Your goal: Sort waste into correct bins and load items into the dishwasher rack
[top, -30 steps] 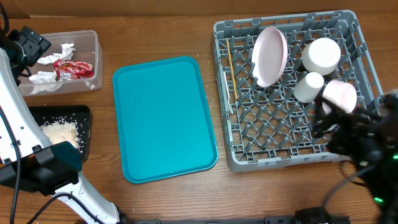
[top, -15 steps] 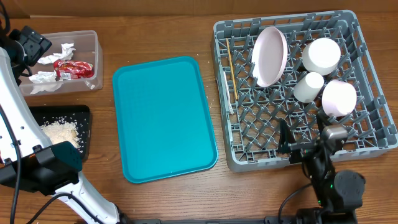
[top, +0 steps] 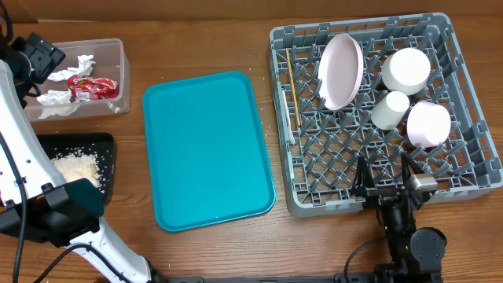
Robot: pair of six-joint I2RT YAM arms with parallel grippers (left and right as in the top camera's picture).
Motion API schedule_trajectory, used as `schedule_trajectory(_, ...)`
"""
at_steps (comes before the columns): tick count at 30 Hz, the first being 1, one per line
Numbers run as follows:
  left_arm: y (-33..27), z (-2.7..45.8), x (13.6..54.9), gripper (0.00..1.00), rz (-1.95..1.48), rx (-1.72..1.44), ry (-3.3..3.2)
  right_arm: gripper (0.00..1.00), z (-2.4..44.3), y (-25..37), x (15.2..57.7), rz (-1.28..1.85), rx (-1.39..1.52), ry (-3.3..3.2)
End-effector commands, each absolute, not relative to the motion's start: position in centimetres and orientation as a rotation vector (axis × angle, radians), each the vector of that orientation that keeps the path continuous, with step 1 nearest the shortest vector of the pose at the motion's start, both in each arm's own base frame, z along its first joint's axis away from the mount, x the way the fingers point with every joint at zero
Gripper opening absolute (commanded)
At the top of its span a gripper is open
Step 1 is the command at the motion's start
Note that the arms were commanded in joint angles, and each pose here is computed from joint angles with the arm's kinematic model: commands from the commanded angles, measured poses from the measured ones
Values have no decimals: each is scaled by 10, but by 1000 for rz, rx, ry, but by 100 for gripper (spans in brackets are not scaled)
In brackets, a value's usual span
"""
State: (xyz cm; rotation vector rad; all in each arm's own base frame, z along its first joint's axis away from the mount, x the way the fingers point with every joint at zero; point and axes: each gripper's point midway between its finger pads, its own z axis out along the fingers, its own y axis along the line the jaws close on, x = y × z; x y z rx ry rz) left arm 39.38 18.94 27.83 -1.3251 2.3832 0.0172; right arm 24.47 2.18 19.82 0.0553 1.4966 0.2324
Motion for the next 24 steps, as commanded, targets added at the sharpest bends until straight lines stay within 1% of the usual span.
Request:
schedule_trajectory(1,189,276,396,100,30,-1332,2382,100,195,17,245,227,91,1493)
schedule_trajectory(4,189,276,396,100,30,-1332,2382,100,191,17,245,223,89,1508)
schedule_trajectory(8,189,276,396,100,30,-1332,2382,100,171,17,246,219,97,1591)
schedule_trajectory(24,189,276,396,100,30,-1332,2382,100,169,17,246,219,97,1599)
